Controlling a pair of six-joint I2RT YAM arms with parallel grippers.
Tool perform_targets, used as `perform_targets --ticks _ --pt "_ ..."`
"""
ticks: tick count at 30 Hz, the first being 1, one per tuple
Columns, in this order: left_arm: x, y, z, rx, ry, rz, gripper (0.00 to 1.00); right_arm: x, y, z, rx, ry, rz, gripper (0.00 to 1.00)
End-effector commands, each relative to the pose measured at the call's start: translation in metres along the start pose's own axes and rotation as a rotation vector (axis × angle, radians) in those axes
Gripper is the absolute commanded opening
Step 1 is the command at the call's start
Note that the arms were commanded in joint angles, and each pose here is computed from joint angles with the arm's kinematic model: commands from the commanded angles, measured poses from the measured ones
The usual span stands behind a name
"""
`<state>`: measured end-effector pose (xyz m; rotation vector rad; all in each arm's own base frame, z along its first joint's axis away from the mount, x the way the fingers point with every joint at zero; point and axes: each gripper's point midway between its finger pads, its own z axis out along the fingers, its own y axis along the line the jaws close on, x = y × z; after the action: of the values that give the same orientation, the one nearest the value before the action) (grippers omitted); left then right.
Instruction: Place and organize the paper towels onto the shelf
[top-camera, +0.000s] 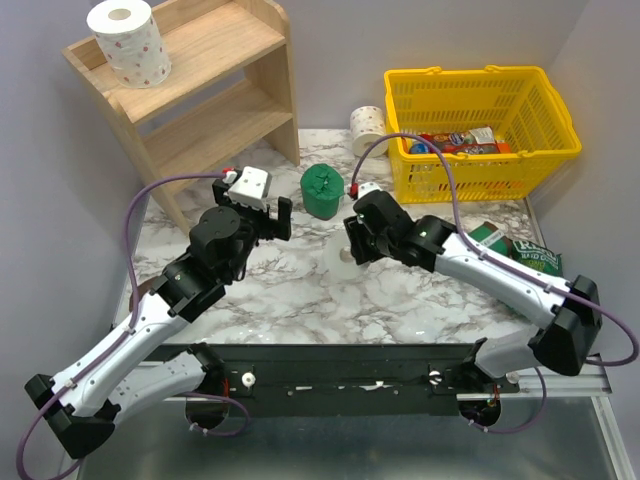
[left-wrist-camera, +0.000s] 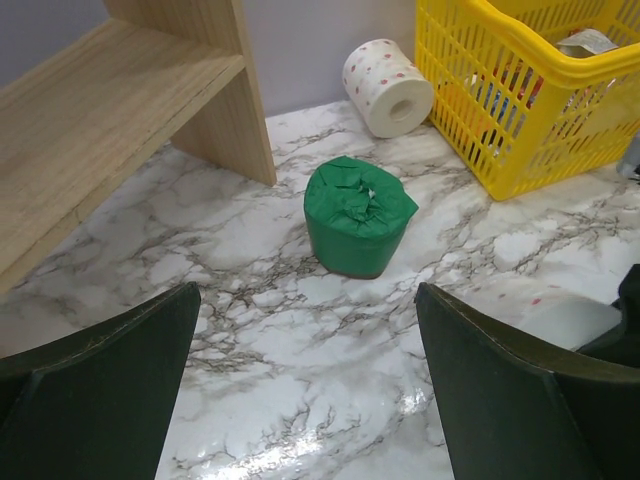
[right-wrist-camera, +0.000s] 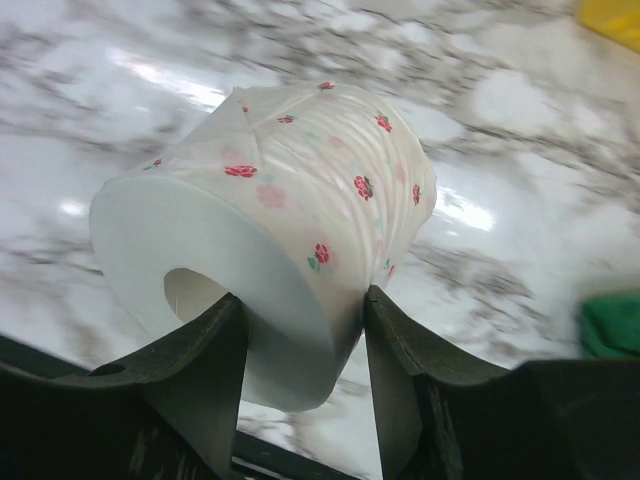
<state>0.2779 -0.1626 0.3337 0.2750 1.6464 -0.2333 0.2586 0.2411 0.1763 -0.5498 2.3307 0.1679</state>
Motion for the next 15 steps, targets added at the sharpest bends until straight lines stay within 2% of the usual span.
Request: perform_targets --ticks 1,9,15 --pt "0.000 0.012 -0.013 -0.050 -0.006 -0.055 0.99 -0.022 0.065 0.019 -0.246 0.004 0.182 0.46" --pt "0.044 0.007 -0.033 -0.004 0.145 -0.098 0.99 -0.032 0.067 0.055 -0.167 0.000 0.233 0.49" --pt "0.073 0.001 -0.031 0.000 0.255 -0.087 0.99 -0.040 0.067 0.059 -0.150 -0.022 0.252 0.70"
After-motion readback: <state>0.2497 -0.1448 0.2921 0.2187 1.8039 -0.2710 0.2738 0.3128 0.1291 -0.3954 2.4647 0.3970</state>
